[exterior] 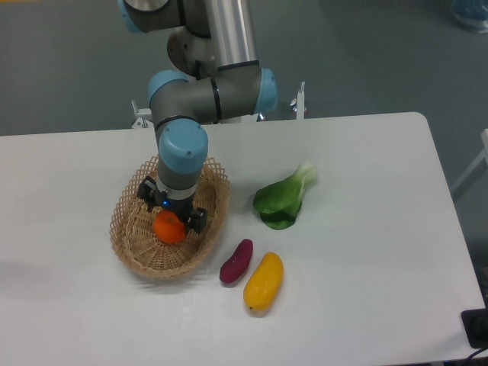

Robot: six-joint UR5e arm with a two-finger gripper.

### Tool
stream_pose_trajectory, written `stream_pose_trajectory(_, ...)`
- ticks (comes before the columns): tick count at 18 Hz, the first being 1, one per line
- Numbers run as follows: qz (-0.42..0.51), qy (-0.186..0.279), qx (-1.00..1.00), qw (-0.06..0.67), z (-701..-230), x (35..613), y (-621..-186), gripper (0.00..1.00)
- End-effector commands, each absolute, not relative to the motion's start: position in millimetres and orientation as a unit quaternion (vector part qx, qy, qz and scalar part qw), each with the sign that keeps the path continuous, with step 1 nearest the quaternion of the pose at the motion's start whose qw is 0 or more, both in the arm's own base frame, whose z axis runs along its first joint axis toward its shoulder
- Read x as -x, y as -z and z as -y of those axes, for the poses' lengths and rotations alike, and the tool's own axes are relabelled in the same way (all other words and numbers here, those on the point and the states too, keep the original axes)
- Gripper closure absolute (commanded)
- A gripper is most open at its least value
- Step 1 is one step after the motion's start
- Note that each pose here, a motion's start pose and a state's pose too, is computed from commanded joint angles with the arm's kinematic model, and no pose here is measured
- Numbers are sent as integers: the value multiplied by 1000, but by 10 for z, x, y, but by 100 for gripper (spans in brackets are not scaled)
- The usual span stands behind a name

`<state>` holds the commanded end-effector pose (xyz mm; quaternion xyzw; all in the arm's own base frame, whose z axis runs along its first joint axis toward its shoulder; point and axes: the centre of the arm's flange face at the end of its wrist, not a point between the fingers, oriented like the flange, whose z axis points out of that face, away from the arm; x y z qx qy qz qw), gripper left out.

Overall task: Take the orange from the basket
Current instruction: 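Lift the orange out of the basket, then carry the held orange past the bok choy and raise it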

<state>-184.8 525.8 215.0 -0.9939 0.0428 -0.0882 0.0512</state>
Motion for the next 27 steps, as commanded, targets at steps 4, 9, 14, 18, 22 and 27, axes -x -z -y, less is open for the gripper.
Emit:
stream_pose_trajectory(4, -32, 69, 996, 36, -5242, 1885, -2145, 32)
stream_pose_trajectory(9, -34, 55, 997, 44, -5278, 1855, -2307, 64)
stream_pose_trajectory(14, -11, 36, 997, 70, -5147, 2176, -2650, 64)
stream_pose_trajectory(18, 23, 16, 996, 89, -5007, 2637, -2902, 63)
stream_pose_trajectory(22, 36, 1, 995, 97, -4805, 3046, -3026, 63)
stream_pose_trajectory(27, 15, -9, 995, 95, -4440, 3472, -3109, 63)
